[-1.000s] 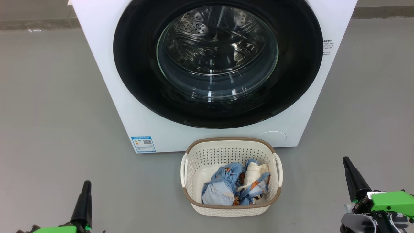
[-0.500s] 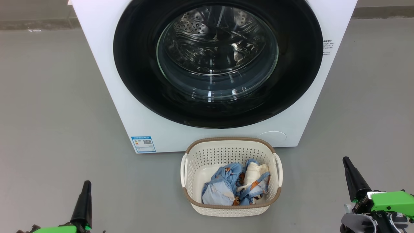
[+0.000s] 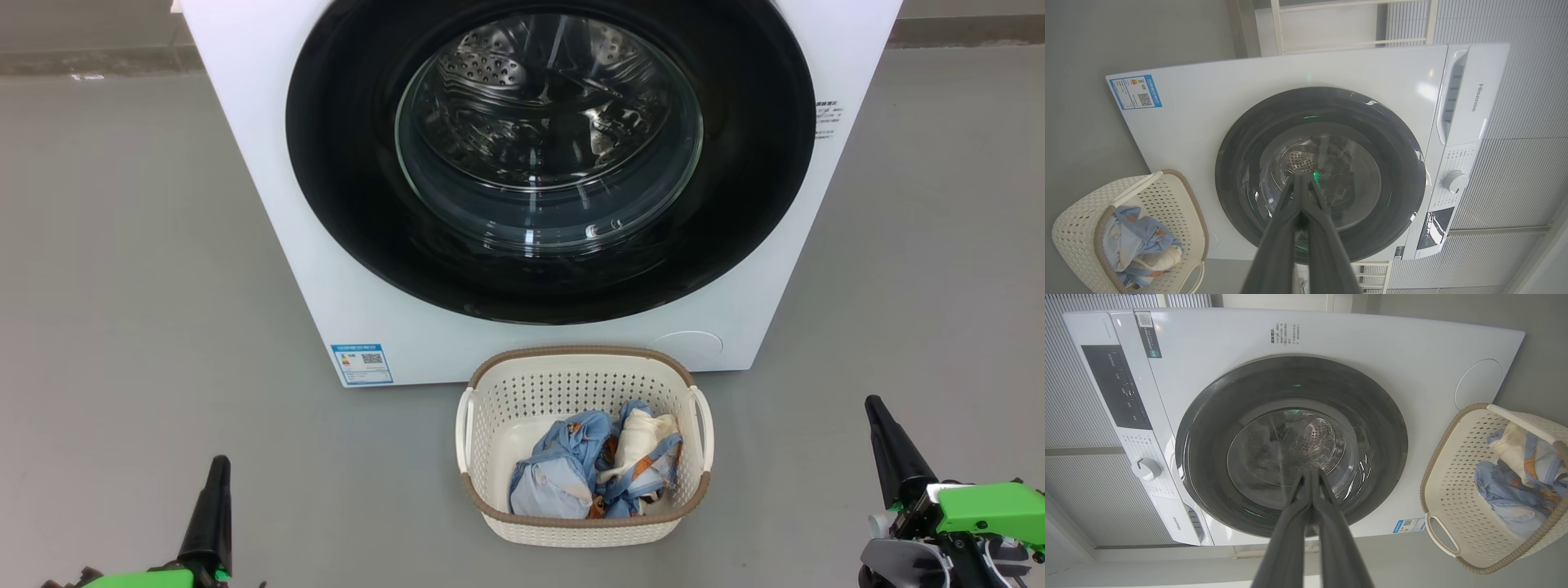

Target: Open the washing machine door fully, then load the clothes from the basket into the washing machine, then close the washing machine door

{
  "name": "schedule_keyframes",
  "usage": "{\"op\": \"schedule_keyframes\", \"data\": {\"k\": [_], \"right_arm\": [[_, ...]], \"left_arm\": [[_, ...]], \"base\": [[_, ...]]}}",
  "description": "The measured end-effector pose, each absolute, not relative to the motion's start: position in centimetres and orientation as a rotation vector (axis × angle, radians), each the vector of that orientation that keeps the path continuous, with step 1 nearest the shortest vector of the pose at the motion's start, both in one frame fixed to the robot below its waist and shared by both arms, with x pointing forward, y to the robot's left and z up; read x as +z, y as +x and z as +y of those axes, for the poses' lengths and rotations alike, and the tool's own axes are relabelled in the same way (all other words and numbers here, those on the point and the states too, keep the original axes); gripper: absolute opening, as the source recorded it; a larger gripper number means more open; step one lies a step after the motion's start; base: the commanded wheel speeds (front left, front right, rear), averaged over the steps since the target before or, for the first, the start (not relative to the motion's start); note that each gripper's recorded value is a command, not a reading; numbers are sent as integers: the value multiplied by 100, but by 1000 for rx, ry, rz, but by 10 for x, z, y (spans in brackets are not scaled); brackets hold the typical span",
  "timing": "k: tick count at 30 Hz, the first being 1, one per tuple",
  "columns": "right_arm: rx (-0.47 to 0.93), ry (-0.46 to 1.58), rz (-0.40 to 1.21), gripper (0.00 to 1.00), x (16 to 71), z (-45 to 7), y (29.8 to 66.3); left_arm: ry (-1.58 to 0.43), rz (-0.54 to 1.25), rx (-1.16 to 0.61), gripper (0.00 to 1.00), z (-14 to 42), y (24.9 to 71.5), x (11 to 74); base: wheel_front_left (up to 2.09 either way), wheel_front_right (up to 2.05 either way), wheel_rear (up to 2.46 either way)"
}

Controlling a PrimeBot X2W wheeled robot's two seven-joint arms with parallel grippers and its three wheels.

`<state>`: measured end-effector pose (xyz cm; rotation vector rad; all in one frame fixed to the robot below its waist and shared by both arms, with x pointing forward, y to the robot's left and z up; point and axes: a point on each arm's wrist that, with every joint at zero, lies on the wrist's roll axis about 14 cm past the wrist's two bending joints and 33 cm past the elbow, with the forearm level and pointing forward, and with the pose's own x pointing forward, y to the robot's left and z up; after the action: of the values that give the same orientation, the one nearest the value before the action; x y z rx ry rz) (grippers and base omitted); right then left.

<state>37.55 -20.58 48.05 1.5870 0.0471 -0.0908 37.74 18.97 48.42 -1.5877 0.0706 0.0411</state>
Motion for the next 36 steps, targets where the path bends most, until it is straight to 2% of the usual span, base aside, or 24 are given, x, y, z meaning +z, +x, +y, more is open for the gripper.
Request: {"op": "schedule_keyframes", "data": {"k": [5, 6, 13, 23, 36], "right_arm": [[-91, 1587, 47, 0, 480, -206, 375], [-94, 1588, 50, 100, 479, -206, 375], [-199, 1616, 150, 100, 437, -198, 352], [-196, 1598, 139, 100, 440, -197, 354], [-186, 1481, 129, 100, 445, -200, 356]], "left_arm": [[-1588, 71, 41, 0, 190, 377, 484], [-1588, 73, 44, 100, 190, 377, 483], [-1612, 163, 132, 100, 182, 358, 446], [-1595, 147, 132, 100, 182, 358, 450], [-1451, 138, 117, 100, 183, 359, 454]], "base": [[0, 0, 0], [0, 0, 0], [0, 0, 0], [0, 0, 0], [0, 0, 0]]}}
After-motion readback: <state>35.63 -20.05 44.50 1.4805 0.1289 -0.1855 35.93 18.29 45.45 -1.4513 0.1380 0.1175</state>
